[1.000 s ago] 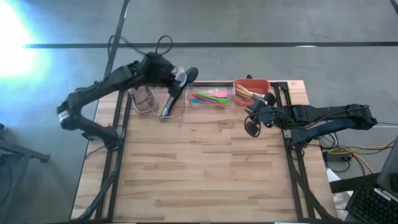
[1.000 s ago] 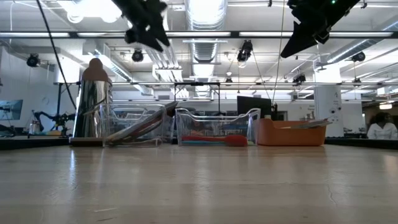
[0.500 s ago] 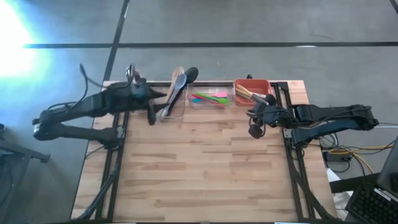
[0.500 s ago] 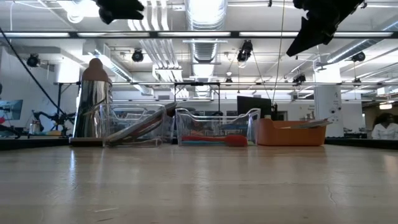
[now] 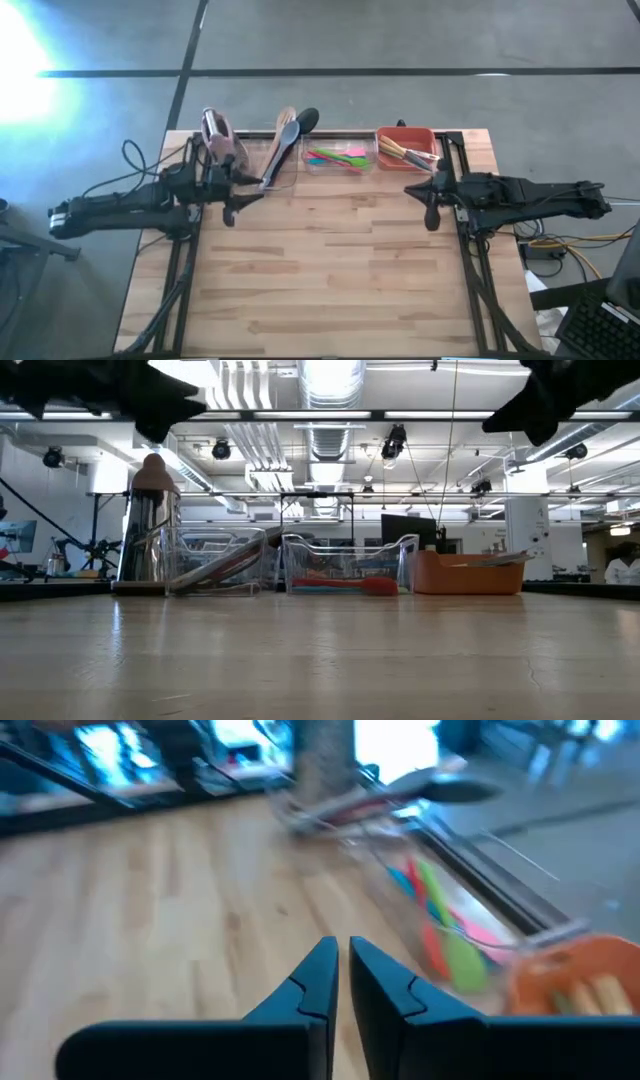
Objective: Pick & Place Kitchen Items
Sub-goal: Return to Home Position
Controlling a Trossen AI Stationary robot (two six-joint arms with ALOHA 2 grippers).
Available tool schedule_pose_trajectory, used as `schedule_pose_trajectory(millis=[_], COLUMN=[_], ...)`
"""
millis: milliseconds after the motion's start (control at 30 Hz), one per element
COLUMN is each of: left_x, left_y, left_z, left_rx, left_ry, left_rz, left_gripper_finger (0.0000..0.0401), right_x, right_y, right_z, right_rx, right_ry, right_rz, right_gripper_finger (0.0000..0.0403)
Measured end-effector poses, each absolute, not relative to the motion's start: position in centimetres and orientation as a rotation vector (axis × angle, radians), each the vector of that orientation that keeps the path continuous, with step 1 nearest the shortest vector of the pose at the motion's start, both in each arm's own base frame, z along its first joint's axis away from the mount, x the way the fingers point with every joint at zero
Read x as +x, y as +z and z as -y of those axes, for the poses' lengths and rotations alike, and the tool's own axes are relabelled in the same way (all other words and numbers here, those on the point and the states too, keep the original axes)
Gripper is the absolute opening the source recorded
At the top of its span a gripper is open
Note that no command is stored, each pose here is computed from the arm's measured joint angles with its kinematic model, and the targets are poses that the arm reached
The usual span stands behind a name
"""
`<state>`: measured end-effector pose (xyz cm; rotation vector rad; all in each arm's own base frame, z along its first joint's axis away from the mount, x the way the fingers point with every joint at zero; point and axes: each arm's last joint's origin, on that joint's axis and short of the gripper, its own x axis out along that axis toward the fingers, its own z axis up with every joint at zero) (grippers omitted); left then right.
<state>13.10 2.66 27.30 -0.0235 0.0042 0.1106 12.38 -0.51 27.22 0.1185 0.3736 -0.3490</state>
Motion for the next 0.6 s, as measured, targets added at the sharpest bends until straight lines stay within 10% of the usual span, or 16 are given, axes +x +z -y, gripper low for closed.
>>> schedule_pose_trajectory(millis=[600], left_x=[10.0], left_y=[20.4], left_z=[-1.8], left_rx=[-0.01], left_ry=[0.041], left_rz=[0.056], left_gripper_finger=[0.0197], right_x=[8.2], right_y=[22.2], right_z=[0.3], right_rx=[0.072], right_ry=[-0.18], right_rz=[0.006], right_gripper_finger=[0.0008])
